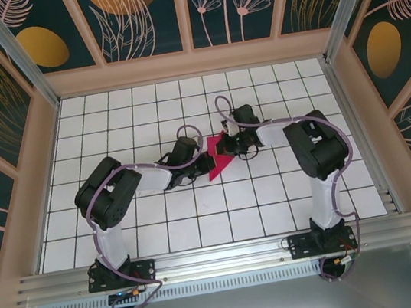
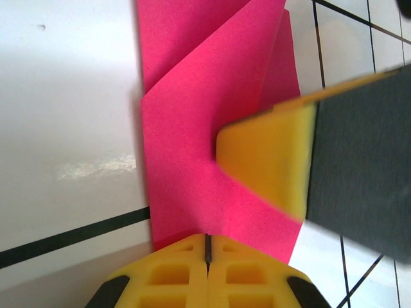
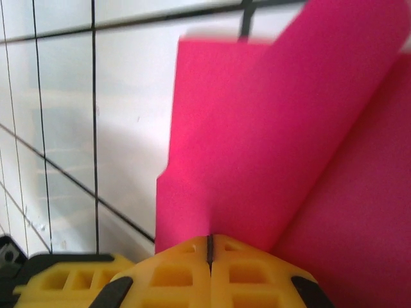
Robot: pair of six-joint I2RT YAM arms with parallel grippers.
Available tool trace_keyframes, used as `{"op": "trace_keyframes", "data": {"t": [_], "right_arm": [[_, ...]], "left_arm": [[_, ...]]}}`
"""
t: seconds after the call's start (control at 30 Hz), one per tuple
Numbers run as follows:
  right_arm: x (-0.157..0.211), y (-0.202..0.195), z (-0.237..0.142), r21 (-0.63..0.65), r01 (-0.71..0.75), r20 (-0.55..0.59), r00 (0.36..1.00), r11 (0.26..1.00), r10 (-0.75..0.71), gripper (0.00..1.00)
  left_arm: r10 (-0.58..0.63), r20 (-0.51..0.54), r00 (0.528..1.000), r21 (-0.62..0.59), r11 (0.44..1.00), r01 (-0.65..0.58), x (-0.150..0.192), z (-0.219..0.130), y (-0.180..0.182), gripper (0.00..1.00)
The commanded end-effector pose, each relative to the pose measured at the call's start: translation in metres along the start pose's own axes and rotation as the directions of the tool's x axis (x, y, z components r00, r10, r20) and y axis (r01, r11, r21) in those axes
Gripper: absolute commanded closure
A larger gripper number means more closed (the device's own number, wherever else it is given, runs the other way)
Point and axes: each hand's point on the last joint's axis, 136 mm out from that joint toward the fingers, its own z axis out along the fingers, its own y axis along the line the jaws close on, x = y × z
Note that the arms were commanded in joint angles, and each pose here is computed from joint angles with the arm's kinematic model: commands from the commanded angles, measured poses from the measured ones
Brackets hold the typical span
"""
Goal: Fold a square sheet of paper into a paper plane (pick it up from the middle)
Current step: Fourth fold the wing at the center of the table.
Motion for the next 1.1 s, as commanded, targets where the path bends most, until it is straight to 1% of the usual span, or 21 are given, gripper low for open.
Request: {"op": "trace_keyframes", "data": {"t": [0.0,0.13,0.27,0.4,0.47,0.63,0.73,0.87,1.07], "right_arm": [[-0.034,-0.027,-0.007,0.066,0.000,0.070,0.998,0.998,-0.004,0.97],[-0.065,-0.034,-0.012,0.069,-0.016,0.114,0.993,0.998,0.008,0.97],[-0.083,-0.012,-0.030,0.031,0.014,0.163,0.986,0.999,-0.019,0.97],[-0.074,0.015,-0.049,-0.020,0.053,0.199,0.979,0.998,-0.048,0.97],[-0.061,0.020,-0.049,-0.028,0.055,0.182,0.982,0.998,-0.049,0.97],[-0.019,0.023,-0.023,-0.032,0.052,0.079,0.996,0.998,-0.049,0.97],[-0.007,0.019,-0.009,-0.031,0.041,0.034,0.999,0.999,-0.040,0.97],[-0.010,0.008,-0.001,-0.014,0.028,0.025,0.999,1.000,-0.027,0.98],[-0.027,-0.027,0.003,0.051,-0.046,0.040,0.998,0.998,0.044,0.98]], "left_arm": [[-0.048,-0.167,0.985,-0.246,0.969,0.006,0.058,0.001,0.072,1.00],[-0.044,-0.163,0.986,-0.241,0.971,0.003,0.057,0.002,0.070,1.00],[-0.040,-0.153,0.987,-0.234,0.972,0.003,0.052,0.003,0.067,1.00],[-0.039,-0.149,0.988,-0.236,0.972,0.003,0.051,0.003,0.066,1.00],[-0.041,-0.148,0.988,-0.237,0.972,0.005,0.051,0.004,0.066,1.00],[-0.042,-0.147,0.988,-0.241,0.971,0.006,0.051,0.004,0.067,1.00],[-0.045,-0.147,0.988,-0.244,0.970,0.008,0.051,0.003,0.068,1.00],[-0.044,-0.151,0.987,-0.246,0.969,0.006,0.052,0.003,0.069,1.00],[-0.043,-0.157,0.987,-0.251,0.968,0.002,0.054,0.002,0.070,1.00]]}}
